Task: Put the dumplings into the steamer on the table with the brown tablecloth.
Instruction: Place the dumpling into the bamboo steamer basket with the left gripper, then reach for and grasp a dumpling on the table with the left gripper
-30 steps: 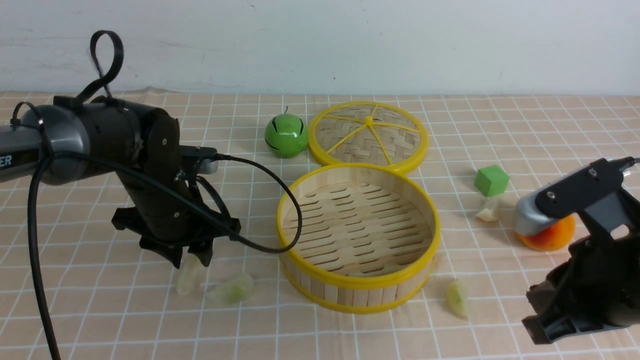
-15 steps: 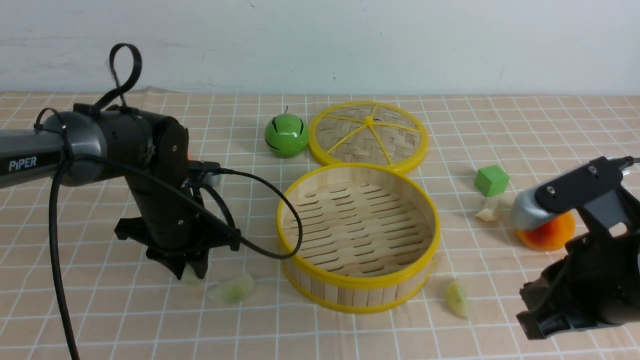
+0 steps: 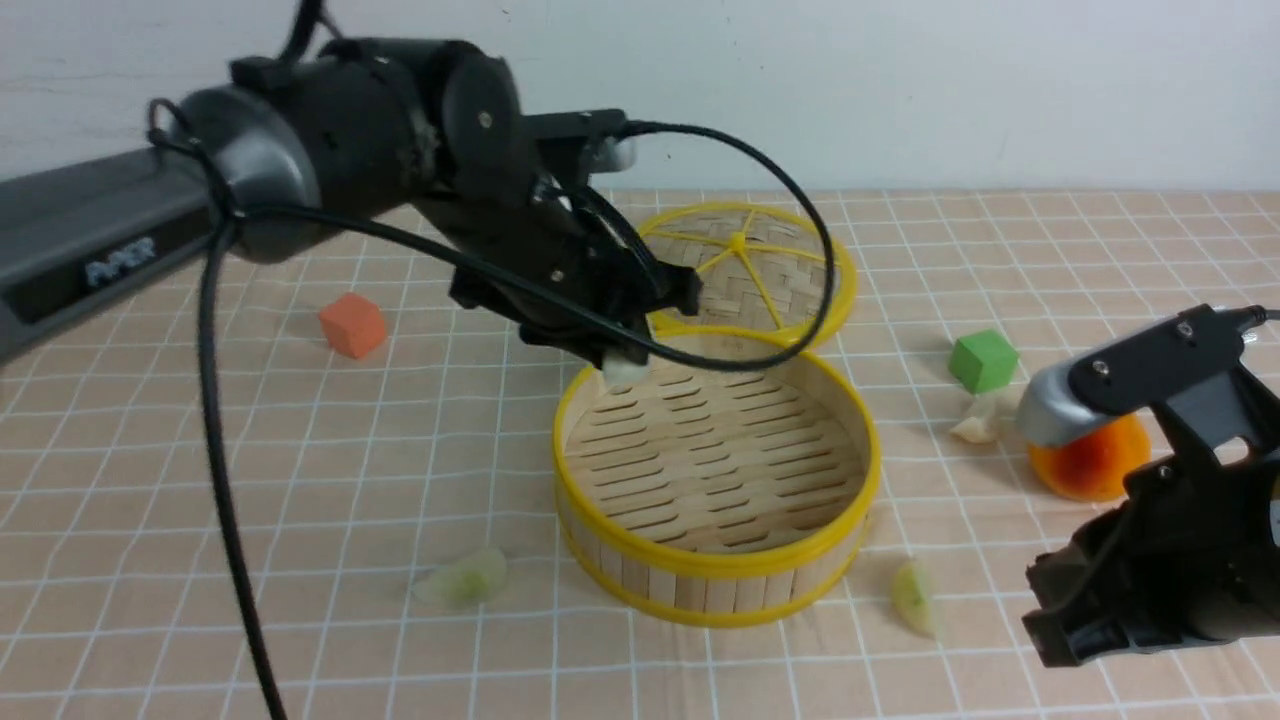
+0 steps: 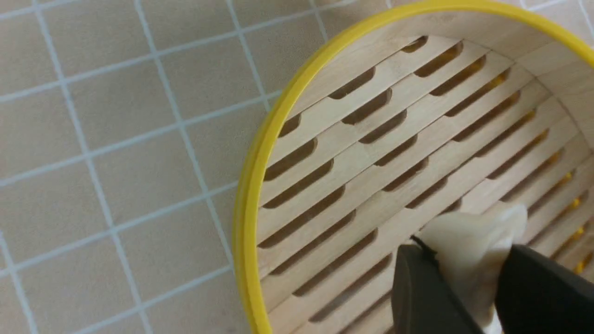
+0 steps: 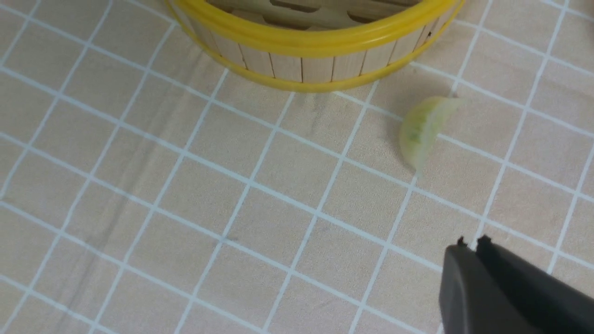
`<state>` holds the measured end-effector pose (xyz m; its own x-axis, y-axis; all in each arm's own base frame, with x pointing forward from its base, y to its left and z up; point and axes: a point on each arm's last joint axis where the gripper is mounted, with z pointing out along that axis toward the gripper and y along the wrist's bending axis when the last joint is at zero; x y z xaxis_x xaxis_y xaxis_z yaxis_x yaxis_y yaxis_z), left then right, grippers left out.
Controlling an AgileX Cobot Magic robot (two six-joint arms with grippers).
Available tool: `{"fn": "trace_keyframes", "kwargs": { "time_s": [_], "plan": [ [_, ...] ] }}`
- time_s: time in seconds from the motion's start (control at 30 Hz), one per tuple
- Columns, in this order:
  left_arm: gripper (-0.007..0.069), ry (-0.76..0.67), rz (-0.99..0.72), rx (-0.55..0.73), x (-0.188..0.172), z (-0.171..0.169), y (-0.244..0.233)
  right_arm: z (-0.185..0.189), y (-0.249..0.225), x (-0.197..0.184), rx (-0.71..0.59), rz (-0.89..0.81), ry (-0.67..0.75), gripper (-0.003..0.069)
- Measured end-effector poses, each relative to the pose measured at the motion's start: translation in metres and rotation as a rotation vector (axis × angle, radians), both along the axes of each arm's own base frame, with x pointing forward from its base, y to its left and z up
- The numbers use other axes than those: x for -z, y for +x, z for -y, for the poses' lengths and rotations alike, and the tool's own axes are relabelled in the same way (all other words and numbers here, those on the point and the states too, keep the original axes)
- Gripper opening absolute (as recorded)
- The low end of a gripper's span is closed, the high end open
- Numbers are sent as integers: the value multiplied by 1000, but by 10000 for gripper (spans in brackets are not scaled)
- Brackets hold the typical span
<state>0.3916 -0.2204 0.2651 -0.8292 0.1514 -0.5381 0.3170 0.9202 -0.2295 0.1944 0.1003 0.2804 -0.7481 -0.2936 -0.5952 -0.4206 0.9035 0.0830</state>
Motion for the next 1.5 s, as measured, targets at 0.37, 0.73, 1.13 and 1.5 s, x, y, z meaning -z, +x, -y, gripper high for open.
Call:
{"fn": "trace_keyframes", "kwargs": {
  "time_s": [0.37, 0.73, 1.13, 1.5],
  "plan": [
    [206, 32, -34, -4, 64, 14, 20, 0, 0, 0, 1, 2, 3, 41],
    [447, 127, 19, 37, 30, 4, 14, -1, 0, 0, 6, -5, 19, 42],
    [370, 365, -104, 285, -35, -41, -62, -4, 7, 11, 3, -42, -11, 53],
    [233, 503, -212, 459, 70, -47, -57, -8, 12, 20, 8, -87, -13, 61]
  ]
}}
